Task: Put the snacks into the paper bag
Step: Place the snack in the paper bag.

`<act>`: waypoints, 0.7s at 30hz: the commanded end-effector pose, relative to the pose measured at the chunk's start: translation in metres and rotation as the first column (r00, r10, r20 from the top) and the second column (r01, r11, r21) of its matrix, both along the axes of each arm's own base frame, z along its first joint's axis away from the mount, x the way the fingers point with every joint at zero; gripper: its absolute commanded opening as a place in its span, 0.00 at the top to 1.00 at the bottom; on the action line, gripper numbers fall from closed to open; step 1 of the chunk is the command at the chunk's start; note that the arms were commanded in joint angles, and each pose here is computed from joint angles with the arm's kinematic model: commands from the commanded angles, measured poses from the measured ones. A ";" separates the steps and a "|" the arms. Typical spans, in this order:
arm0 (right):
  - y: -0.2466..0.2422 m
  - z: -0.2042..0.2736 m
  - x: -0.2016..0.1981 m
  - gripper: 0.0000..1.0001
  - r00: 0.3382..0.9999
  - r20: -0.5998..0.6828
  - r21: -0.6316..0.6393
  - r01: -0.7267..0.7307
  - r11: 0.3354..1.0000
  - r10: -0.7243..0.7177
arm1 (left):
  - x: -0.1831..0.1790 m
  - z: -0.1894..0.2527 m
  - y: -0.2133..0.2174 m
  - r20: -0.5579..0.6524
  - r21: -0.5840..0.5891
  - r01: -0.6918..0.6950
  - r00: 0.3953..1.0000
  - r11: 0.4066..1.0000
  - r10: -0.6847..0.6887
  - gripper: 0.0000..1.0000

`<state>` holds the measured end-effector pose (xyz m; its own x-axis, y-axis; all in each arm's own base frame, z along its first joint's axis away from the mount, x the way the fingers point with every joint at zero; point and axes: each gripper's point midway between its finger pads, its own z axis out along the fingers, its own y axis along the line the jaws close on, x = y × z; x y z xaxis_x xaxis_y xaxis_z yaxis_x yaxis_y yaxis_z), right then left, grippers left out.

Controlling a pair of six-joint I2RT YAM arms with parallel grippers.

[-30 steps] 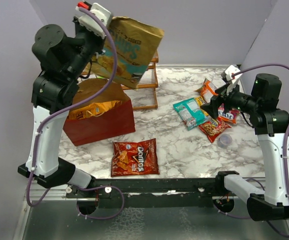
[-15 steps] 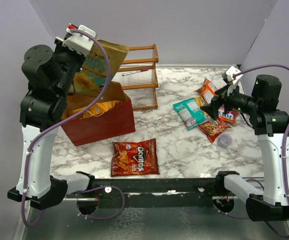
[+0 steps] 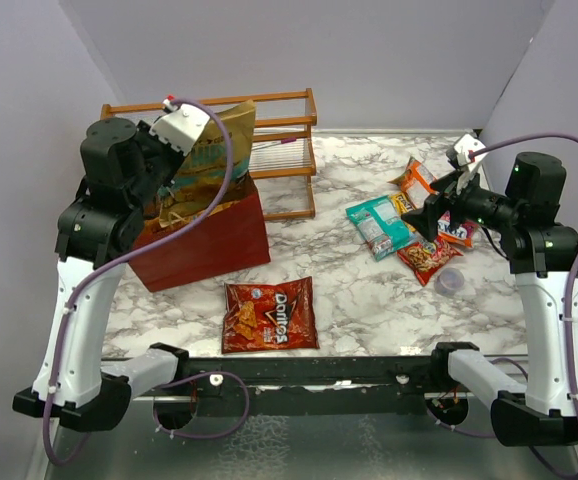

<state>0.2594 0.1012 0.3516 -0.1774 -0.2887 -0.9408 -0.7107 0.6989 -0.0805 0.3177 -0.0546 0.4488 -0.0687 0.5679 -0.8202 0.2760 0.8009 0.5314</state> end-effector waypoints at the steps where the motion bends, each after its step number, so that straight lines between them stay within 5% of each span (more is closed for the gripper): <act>1: 0.002 0.005 0.000 0.02 1.000 0.015 0.026 -0.011 1.000 0.011 | -0.027 0.005 0.007 0.025 -0.056 0.020 1.000 0.998 -0.019 1.00; 21: 0.002 0.004 -0.002 0.01 1.000 0.002 0.056 -0.023 0.998 0.023 | -0.046 -0.060 -0.001 -0.165 -0.115 0.093 0.980 0.989 -0.111 1.00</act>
<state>0.2579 0.1015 0.3511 -0.1932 -0.2573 -0.9468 -0.7191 0.6937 -0.0418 0.2740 -0.0515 0.3748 -0.2058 0.5304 -0.8224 0.4371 0.8017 0.4077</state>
